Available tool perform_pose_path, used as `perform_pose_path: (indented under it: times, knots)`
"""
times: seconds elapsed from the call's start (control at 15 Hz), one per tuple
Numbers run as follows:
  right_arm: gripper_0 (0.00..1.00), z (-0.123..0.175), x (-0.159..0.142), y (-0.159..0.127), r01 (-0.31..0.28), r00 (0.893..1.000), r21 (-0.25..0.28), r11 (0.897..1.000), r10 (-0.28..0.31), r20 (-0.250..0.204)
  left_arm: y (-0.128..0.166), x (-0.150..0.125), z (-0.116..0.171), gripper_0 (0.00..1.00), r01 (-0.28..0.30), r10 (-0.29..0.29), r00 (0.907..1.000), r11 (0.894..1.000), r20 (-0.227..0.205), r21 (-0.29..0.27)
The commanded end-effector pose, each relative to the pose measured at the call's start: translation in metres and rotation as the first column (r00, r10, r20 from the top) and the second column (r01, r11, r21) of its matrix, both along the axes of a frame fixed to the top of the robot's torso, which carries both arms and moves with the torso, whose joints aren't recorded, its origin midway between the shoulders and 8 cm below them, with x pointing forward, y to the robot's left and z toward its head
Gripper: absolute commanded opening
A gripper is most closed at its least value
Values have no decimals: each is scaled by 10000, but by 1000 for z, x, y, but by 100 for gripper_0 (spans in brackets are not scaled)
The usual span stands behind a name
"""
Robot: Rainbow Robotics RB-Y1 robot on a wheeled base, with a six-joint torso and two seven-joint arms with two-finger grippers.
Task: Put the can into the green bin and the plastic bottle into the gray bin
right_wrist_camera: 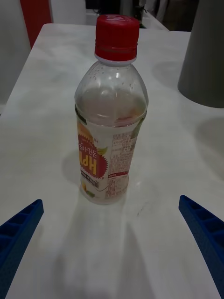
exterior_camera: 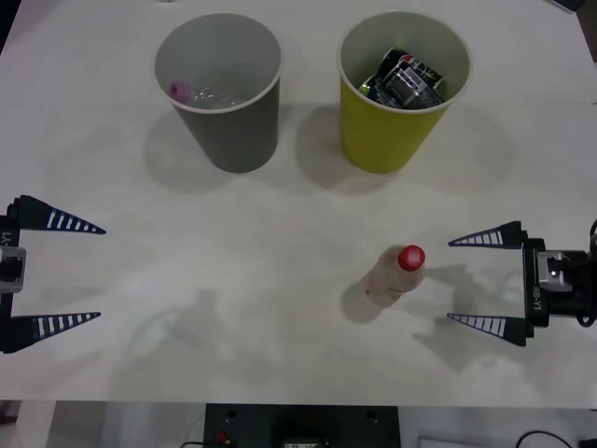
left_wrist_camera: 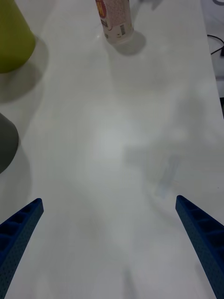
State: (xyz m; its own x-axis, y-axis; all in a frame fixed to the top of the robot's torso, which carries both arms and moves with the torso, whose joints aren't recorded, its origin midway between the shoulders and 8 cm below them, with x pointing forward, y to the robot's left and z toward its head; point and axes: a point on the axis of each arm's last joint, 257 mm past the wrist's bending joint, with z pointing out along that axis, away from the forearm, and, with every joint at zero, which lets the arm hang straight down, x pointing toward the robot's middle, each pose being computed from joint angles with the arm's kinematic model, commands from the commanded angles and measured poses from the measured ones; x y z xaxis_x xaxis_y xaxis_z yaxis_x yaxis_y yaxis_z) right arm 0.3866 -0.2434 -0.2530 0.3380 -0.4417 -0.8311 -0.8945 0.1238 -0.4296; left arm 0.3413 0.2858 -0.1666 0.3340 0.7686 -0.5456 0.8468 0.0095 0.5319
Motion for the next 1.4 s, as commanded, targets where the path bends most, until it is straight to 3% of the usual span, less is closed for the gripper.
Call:
perform_pose_path:
  times: [0.07,0.27,0.53,1.4]
  knots:
    - [100,-9,1,16,21,9996,653,9979,-4,-269,0,0,0,98,0,0,10000,10000,0,0]
    - [100,-17,3,35,13,9986,1361,9907,60,-534,0,0,0,98,0,0,10000,10000,0,0]
    - [100,-22,10,59,54,9988,1755,9845,33,-492,0,0,0,98,0,0,10000,10000,0,0]
    - [100,-31,16,98,129,9991,2146,9766,-40,-418,0,0,0,98,0,0,10000,10000,0,0]
